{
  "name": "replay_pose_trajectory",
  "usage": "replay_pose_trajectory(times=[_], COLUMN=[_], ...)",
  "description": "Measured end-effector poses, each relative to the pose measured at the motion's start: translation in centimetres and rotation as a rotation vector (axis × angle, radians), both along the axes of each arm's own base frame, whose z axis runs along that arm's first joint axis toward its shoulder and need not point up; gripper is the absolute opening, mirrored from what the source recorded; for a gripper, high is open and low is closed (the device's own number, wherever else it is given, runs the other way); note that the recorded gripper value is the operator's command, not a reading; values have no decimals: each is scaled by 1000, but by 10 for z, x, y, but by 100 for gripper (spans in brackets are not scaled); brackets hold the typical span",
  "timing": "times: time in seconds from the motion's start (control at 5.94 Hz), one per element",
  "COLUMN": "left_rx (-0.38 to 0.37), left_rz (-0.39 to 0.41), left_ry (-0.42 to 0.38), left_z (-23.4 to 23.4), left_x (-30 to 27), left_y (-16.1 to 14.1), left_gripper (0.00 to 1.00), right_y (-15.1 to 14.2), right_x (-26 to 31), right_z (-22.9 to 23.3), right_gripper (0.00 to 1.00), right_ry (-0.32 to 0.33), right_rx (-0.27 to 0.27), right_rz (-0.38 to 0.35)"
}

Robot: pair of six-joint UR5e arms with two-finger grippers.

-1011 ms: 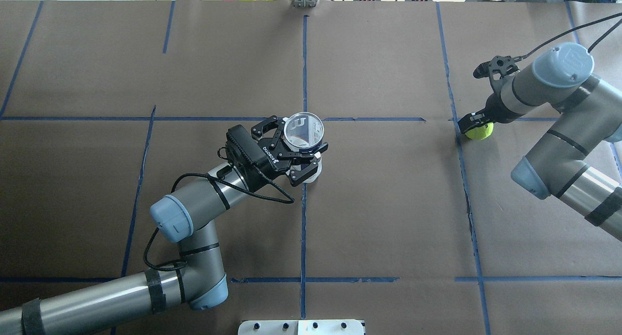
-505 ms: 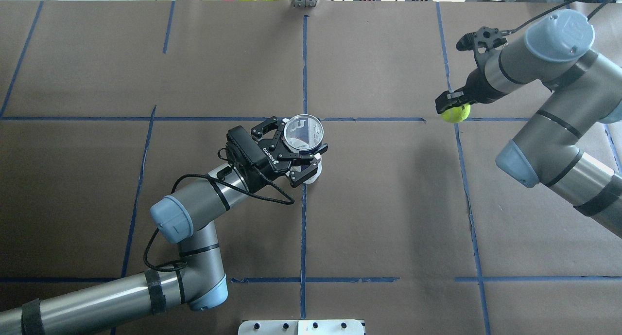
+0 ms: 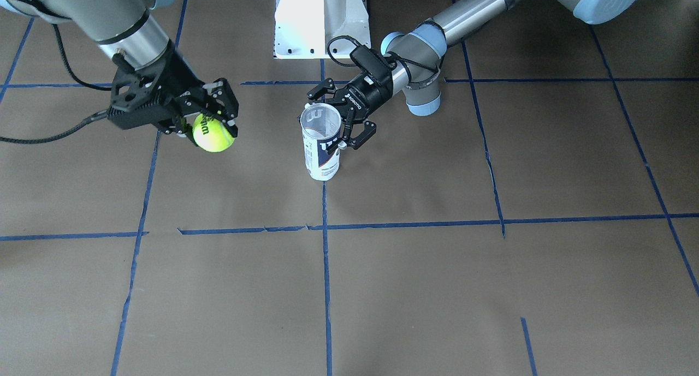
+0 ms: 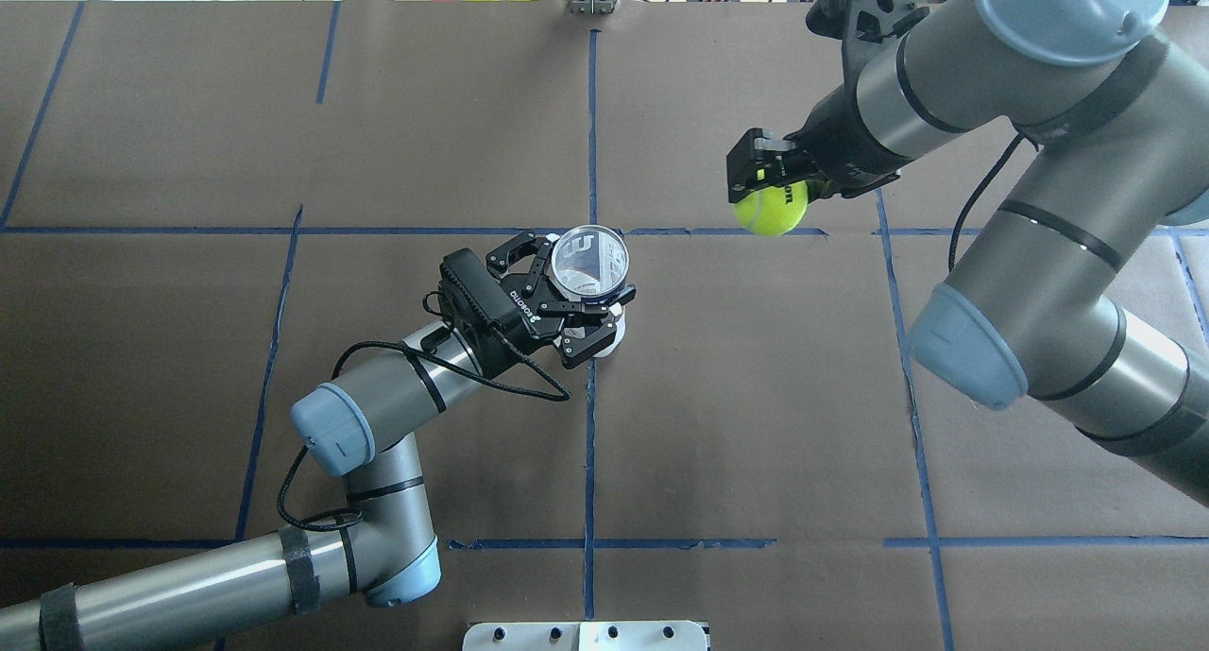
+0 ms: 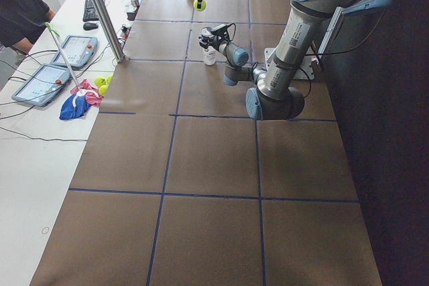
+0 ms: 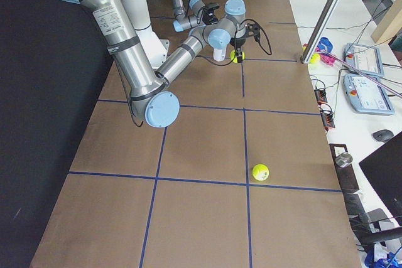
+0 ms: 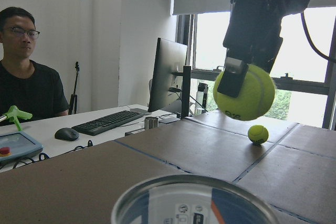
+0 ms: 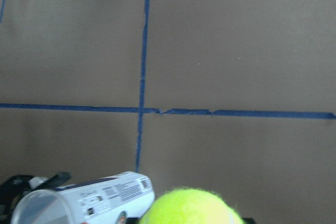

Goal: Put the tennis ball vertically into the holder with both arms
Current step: 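Carry the ball with the right gripper over the can's open top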

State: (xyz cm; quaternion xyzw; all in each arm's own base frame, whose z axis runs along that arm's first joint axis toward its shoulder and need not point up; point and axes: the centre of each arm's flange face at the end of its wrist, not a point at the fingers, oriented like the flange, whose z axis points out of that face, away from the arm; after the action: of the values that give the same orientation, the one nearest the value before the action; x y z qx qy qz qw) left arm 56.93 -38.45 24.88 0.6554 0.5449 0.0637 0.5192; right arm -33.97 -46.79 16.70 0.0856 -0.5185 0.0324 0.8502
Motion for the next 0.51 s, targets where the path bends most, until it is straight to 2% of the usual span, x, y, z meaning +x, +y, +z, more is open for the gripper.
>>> replay_pose_trajectory(times=[0.17, 0.51], left_rx=[-1, -1], left_rz=[2, 5], left_ry=[-4, -5], left_z=[3, 3], left_x=[1, 2], left_y=[2, 3], left_gripper=[95, 96], right_y=[19, 28], right_x=[-17, -61], right_z=[-33, -69], right_gripper=[2, 2], right_ry=[-50, -72], right_rx=[-32, -46], right_rz=[18, 57])
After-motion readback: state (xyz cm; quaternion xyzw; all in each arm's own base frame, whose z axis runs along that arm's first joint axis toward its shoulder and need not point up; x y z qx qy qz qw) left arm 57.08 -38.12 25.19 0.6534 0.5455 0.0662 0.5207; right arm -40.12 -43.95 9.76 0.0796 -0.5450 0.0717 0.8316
